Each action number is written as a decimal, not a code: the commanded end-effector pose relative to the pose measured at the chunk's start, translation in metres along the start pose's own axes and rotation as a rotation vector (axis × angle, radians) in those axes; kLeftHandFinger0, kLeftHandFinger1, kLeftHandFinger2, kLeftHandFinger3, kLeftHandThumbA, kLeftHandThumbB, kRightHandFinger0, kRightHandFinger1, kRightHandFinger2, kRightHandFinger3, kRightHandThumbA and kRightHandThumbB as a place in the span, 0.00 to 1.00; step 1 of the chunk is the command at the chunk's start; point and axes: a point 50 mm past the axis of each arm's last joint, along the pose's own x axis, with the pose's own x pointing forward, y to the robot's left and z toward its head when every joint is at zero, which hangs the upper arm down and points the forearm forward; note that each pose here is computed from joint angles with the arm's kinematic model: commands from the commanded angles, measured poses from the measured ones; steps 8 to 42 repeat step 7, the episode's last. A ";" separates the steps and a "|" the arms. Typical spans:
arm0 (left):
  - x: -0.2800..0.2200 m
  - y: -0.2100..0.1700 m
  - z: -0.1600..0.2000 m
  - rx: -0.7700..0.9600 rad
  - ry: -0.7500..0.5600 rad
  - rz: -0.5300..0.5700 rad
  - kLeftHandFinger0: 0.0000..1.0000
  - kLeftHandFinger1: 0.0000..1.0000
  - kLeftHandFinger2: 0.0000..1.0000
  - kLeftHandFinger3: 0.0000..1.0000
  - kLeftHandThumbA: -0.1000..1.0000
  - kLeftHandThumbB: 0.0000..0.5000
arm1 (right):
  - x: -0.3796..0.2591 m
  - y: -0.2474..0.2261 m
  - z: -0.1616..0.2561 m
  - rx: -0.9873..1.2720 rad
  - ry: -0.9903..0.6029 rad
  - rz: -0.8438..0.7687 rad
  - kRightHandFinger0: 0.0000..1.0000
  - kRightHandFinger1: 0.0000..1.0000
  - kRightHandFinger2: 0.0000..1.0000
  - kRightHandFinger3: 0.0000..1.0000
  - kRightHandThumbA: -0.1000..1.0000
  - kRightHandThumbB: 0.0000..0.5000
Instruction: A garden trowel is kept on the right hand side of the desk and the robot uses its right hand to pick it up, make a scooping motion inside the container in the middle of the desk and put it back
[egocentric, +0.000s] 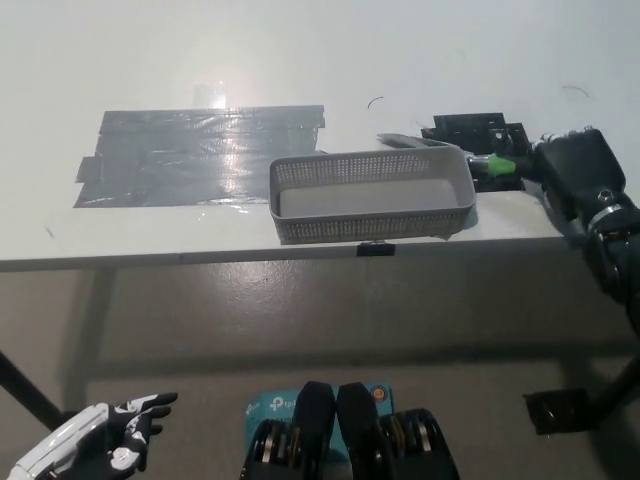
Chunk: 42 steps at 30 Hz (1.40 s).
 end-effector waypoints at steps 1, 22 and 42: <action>-0.010 0.004 0.010 0.049 -0.038 0.013 1.00 1.00 1.00 1.00 0.78 0.30 | 0.016 -0.022 -0.018 -0.090 0.234 0.167 0.00 0.17 0.56 0.51 0.00 0.00; -0.010 0.004 0.009 0.049 -0.036 0.013 1.00 1.00 1.00 1.00 0.79 0.28 | 0.015 -0.024 -0.025 -0.076 0.251 0.234 0.00 0.20 0.55 0.70 0.00 0.00; -0.010 0.004 0.009 0.049 -0.036 0.013 1.00 1.00 1.00 1.00 0.79 0.28 | 0.015 -0.024 -0.025 -0.076 0.251 0.234 0.00 0.20 0.55 0.70 0.00 0.00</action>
